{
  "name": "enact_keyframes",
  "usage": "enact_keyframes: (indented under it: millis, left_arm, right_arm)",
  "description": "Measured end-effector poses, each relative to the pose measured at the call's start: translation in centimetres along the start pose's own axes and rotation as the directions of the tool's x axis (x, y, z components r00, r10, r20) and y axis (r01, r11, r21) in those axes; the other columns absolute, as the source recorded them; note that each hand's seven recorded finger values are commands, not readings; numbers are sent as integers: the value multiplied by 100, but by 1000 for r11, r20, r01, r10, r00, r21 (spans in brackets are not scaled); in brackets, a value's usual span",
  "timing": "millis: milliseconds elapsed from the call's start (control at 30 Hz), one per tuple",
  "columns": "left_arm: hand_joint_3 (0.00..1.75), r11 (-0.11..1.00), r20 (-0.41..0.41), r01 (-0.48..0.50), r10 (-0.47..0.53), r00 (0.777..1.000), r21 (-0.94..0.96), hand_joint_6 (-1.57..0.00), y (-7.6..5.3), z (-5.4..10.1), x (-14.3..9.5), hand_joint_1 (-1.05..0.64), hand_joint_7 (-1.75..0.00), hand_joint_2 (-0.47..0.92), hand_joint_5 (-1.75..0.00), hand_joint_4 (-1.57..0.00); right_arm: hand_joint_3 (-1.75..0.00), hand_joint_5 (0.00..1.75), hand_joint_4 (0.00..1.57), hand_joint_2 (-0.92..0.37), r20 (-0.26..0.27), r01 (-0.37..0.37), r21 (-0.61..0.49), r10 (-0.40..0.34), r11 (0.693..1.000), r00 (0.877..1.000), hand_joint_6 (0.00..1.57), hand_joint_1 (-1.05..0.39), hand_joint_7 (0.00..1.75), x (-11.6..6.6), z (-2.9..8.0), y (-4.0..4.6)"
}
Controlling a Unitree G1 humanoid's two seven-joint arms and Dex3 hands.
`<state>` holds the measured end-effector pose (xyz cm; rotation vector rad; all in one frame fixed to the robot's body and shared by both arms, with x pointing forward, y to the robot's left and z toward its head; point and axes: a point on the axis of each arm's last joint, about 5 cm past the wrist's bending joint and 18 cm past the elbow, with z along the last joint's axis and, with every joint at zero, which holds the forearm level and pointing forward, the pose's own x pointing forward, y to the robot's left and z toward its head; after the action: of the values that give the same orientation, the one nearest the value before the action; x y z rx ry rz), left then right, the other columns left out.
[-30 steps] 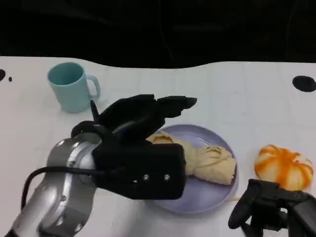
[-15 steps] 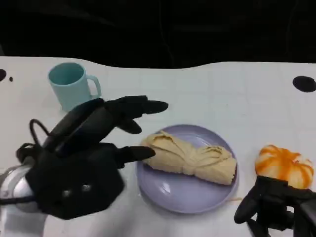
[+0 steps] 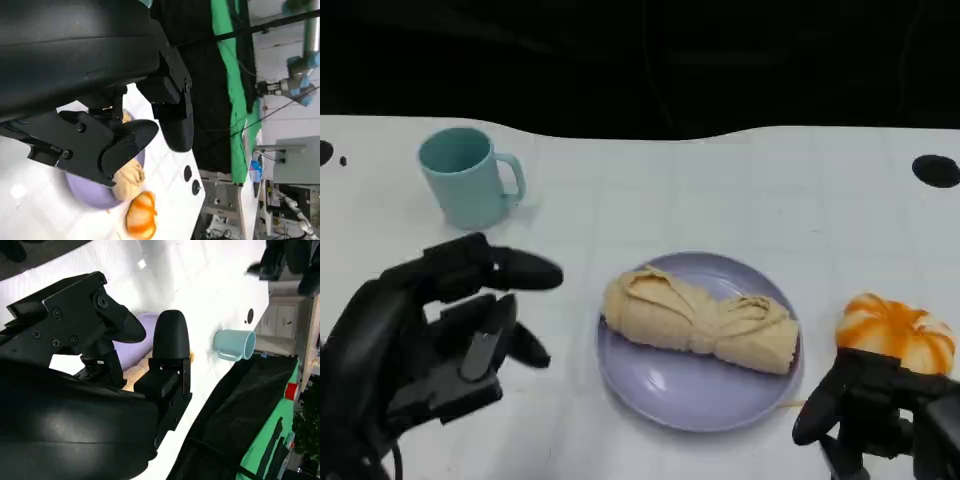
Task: Grasp the towel on the left side of the plate with the left hand and place it into the plate.
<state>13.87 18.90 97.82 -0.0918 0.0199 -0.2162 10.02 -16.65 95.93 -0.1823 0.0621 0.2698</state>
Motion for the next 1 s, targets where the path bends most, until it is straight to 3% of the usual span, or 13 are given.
enact_keyframes:
  millis: [200, 433, 700, 1000]
  left_arm:
    - [125, 991, -95, -22, 9, 995, -131, -69, -30, 0, -180, -7, -152, 62, -175, -78]
    - [119, 977, -188, -44, 5, 982, -207, -59, -30, -72, -303, -8, -167, 65, -175, -74]
    - [111, 960, -237, -63, -3, 972, -274, -56, -9, -187, -286, -12, -168, 66, -175, -70]
    - [112, 961, -271, -57, -19, 963, -272, -59, -39, -266, -230, -10, -166, 64, -175, -71]
  right_arm:
    - [-101, 167, 75, -60, 10, -16, -19, 16, 1000, 1000, 68, -7, 137, 17, 11, 20]
    - [-102, 167, 74, -60, 18, -16, -17, 16, 1000, 1000, 68, -5, 138, 34, 17, 18]
    - [-105, 169, 73, -58, 3, -6, -22, 6, 1000, 1000, 66, -5, 139, 58, -18, -10]
    - [-109, 170, 74, -57, 18, -9, -35, 10, 999, 1000, 68, -2, 139, 81, -69, -62]
